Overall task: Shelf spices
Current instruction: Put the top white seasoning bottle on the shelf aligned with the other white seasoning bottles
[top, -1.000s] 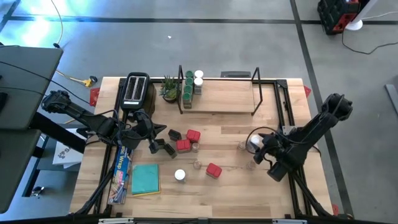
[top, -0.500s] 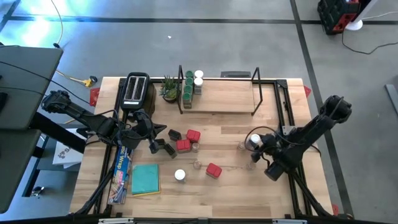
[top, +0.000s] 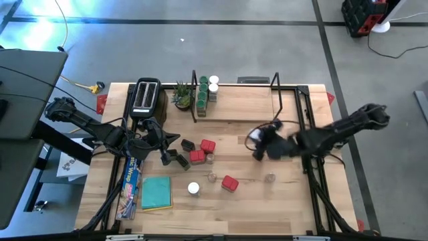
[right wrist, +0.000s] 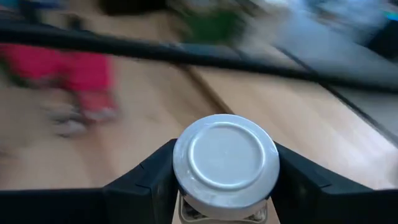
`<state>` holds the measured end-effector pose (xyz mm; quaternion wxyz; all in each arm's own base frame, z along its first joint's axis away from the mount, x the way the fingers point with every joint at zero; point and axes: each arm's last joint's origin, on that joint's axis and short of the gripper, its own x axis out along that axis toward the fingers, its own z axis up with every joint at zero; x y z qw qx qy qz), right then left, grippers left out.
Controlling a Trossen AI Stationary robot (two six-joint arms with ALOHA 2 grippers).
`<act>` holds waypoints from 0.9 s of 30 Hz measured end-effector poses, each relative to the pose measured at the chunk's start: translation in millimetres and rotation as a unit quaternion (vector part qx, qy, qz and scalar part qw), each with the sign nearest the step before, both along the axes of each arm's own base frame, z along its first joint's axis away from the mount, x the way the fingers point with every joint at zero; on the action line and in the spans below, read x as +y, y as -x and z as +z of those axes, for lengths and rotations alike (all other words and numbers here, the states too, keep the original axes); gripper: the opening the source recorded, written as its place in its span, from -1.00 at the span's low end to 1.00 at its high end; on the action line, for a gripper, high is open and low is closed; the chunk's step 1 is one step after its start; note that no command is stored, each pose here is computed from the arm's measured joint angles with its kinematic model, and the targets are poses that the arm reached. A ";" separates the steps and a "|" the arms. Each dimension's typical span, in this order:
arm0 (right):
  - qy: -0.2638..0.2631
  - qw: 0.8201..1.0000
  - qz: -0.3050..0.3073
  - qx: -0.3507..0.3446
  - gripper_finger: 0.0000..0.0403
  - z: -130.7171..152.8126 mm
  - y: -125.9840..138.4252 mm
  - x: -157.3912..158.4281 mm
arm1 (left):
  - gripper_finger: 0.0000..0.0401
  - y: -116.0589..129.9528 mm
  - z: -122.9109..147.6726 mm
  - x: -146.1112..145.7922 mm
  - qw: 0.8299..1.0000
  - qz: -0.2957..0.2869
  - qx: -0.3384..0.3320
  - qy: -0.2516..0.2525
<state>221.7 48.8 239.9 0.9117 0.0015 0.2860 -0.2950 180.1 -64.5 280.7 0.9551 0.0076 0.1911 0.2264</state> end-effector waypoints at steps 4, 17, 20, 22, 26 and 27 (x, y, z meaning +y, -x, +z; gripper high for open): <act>-0.002 0.988 0.139 -0.067 -0.06 18.6 -29.5 -44.2 | -0.99 0.1 -0.2 0.0 1.000 0.000 0.001 0.000; -0.062 0.964 0.223 -0.135 -0.06 -28.5 -90.6 -176.0 | -0.99 0.1 -0.2 0.1 1.000 0.000 0.001 0.000; -0.063 0.963 0.230 -0.127 -0.06 -35.3 -109.2 -190.3 | -0.99 0.1 -0.2 0.1 1.000 0.000 0.001 0.000; -0.061 0.964 0.230 -0.120 -0.06 -37.6 -120.7 -198.0 | -0.99 0.1 -0.3 0.1 1.000 0.000 0.001 0.000; -0.065 0.966 0.231 -0.094 -0.06 -42.3 -137.7 -211.1 | -0.99 0.1 -0.3 0.0 1.000 -0.001 0.001 0.004; -0.067 0.967 0.230 -0.089 -0.06 -43.1 -140.8 -213.4 | -0.99 0.1 -0.4 -0.2 1.000 -0.003 0.001 0.005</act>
